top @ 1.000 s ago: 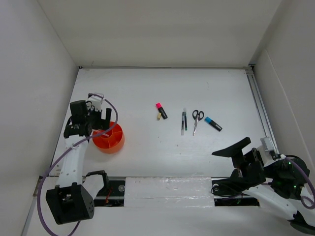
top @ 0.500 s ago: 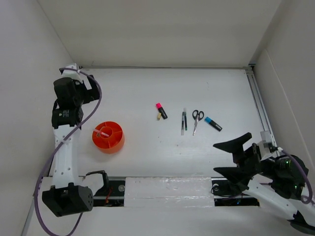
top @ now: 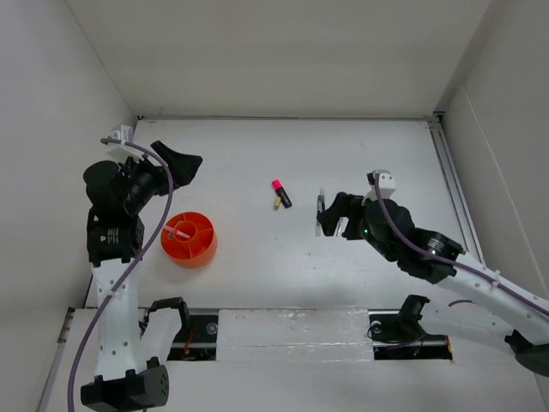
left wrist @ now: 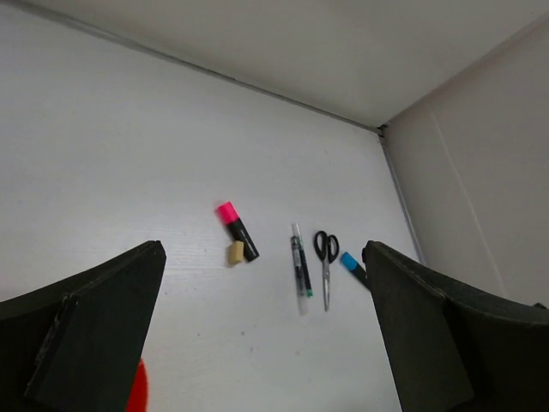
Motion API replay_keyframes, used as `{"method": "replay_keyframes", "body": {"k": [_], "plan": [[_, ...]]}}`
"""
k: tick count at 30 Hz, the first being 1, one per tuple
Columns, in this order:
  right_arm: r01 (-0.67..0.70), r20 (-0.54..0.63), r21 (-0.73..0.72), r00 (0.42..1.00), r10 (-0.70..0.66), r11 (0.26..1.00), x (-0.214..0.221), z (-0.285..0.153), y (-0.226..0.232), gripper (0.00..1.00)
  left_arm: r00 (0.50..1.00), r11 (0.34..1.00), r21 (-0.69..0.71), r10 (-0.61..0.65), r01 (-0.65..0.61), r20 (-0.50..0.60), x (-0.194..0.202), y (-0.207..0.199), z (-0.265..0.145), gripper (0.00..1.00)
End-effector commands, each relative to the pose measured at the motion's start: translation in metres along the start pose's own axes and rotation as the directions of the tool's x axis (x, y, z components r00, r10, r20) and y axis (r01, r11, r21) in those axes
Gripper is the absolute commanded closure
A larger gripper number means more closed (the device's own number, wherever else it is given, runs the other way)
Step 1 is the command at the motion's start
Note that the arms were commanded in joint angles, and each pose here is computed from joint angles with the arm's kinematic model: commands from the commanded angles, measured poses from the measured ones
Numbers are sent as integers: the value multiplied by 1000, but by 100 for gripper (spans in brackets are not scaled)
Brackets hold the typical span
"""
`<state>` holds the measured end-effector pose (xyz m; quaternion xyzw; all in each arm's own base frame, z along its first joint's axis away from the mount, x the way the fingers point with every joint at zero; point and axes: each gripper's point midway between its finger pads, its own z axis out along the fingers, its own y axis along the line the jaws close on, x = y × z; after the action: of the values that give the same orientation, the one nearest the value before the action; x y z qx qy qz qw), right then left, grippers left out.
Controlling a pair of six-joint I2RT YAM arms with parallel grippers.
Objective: Sort the stationery into containers
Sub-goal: Pick up the pen from the center of the board.
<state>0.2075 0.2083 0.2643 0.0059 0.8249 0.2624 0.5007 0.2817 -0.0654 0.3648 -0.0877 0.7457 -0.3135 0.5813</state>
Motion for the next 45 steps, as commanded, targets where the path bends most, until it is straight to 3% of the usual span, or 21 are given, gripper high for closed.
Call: {"method": "replay_keyframes", "body": {"k": [1, 4, 7, 9, 11, 12, 14, 19, 24, 28, 37, 45], "plan": [[-100, 99, 86, 991, 91, 991, -41, 5, -15, 1, 990, 989, 62, -140, 138, 31, 2, -21, -16, 0], [-106, 76, 99, 992, 98, 989, -41, 16, -26, 1, 995, 982, 184, -56, 39, 86, 2, -57, -43, 0], [-87, 69, 114, 994, 79, 990, -39, 26, -43, 1, 991, 984, 175, 1, -24, 132, 16, -63, -56, 0], [-87, 34, 117, 996, 83, 989, -38, 42, -51, 5, 980, 996, 77, 30, -46, 195, 13, -49, -60, 0], [-43, -49, 161, 997, 52, 986, -23, 69, -62, 17, 977, 994, 80, 59, -76, 206, 21, -53, -74, 0], [-33, -66, 172, 997, 45, 985, -22, 79, -64, 32, 963, 995, 35, 84, -96, 257, 13, -46, -81, 0], [7, -134, 220, 991, 23, 975, -10, 106, -74, 44, 956, 994, 53, 77, -96, 284, 21, -42, -100, 0], [80, -233, 300, 972, -8, 950, 4, 153, -98, 42, 936, 990, 96, 67, -106, 345, 34, -33, -122, 0], [116, -308, 338, 951, -7, 934, 21, 188, -111, 44, 979, 995, -26, 99, -96, 180, 51, -19, -79, 0], [137, -347, 364, 938, -3, 921, 40, 208, -122, 45, 986, 993, -5, 115, -115, 117, 62, -23, -66, 0], [156, -403, 401, 915, 21, 903, 69, 210, -151, 49, 980, 995, 3, 98, -100, 174, 58, -20, -81, 0], [161, -435, 397, 900, 30, 904, 92, 210, -160, 52, 985, 995, -17, 104, -102, 140, 64, -17, -71, 0]]}}
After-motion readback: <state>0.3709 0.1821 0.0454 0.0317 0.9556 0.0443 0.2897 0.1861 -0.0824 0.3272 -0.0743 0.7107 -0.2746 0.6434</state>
